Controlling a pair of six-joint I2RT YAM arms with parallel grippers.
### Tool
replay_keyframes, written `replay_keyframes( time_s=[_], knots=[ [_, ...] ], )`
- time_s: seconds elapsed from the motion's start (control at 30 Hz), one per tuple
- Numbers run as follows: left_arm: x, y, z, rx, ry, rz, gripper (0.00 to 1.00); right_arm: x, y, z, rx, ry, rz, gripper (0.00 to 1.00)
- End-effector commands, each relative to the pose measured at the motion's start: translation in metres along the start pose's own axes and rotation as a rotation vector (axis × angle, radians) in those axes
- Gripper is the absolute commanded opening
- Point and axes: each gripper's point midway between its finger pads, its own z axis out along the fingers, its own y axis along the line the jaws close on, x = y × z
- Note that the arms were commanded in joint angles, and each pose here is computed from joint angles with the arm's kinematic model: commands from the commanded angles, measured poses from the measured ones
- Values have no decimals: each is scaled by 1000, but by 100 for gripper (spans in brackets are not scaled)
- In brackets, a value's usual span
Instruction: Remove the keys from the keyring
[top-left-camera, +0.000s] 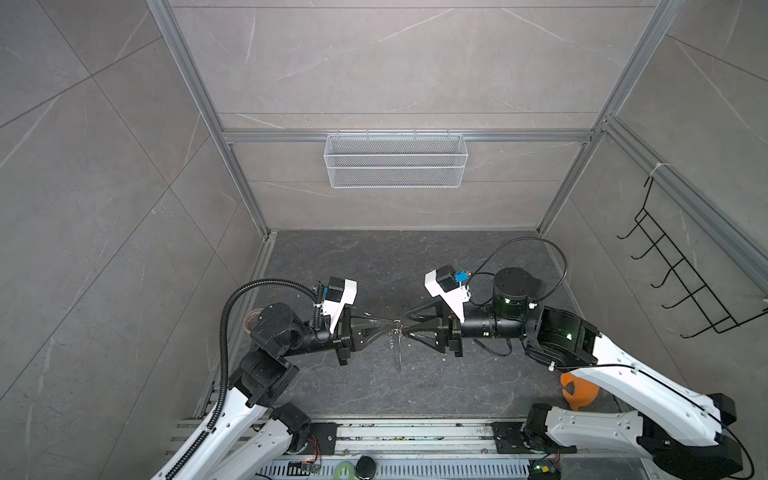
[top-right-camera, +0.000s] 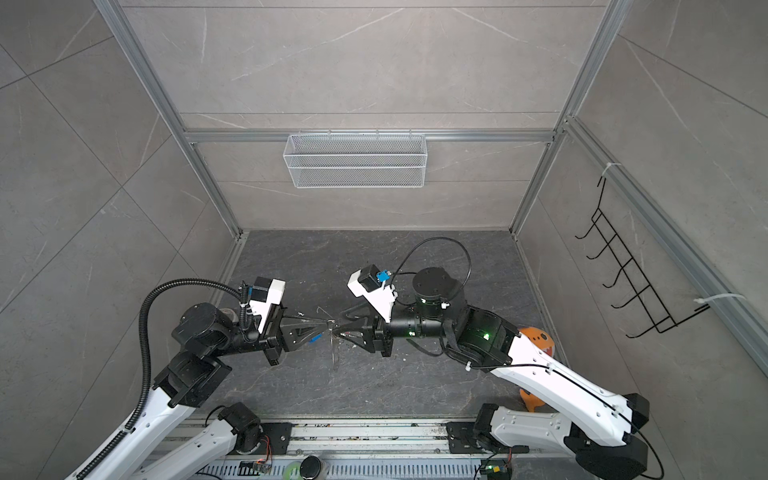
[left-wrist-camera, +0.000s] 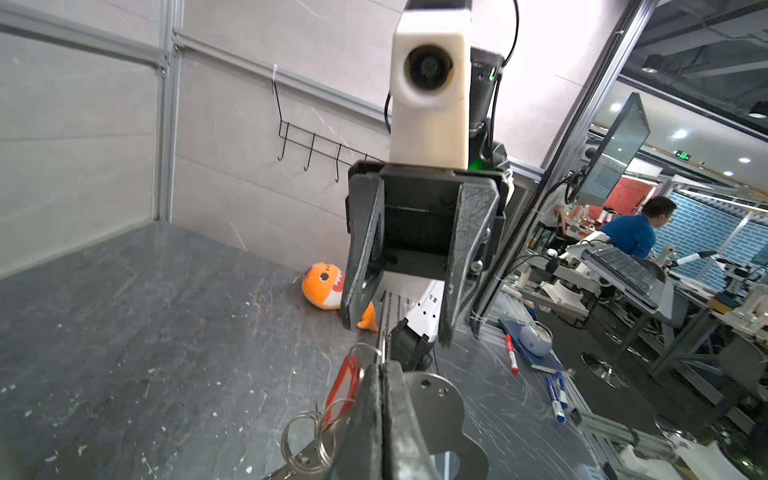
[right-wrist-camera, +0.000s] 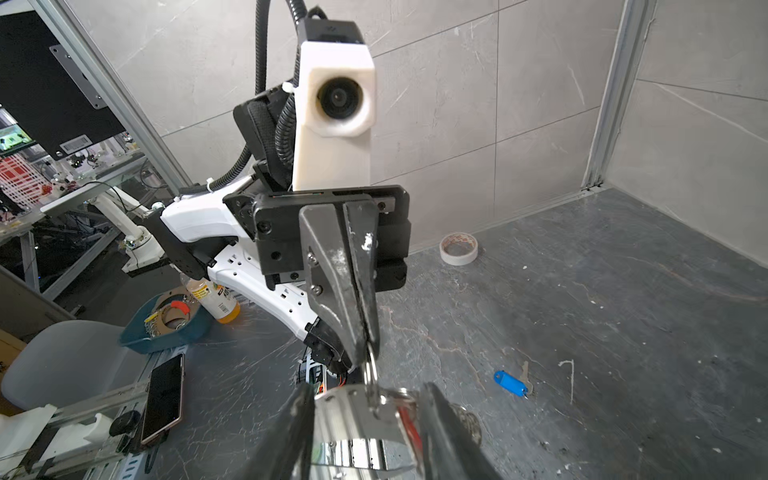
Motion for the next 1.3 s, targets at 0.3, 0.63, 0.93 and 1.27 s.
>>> replay_keyframes(
  time_s=[0.3, 0.63, 0.93, 1.27],
  knots=[
    [-43, -19, -5, 52, -188, 110, 0, -15, 1, 1, -22, -139, -7, 45],
    [-44, -21, -8, 41, -195, 119, 0, -6, -3, -6, 19, -127, 0, 41],
    [-49, -19, -7, 38, -217, 120, 0, -5, 4, 3, -44, -101, 5, 12],
    [-52, -19, -7, 49, -245, 118, 0, 12, 3, 18, -84, -34, 56, 0]
  ],
)
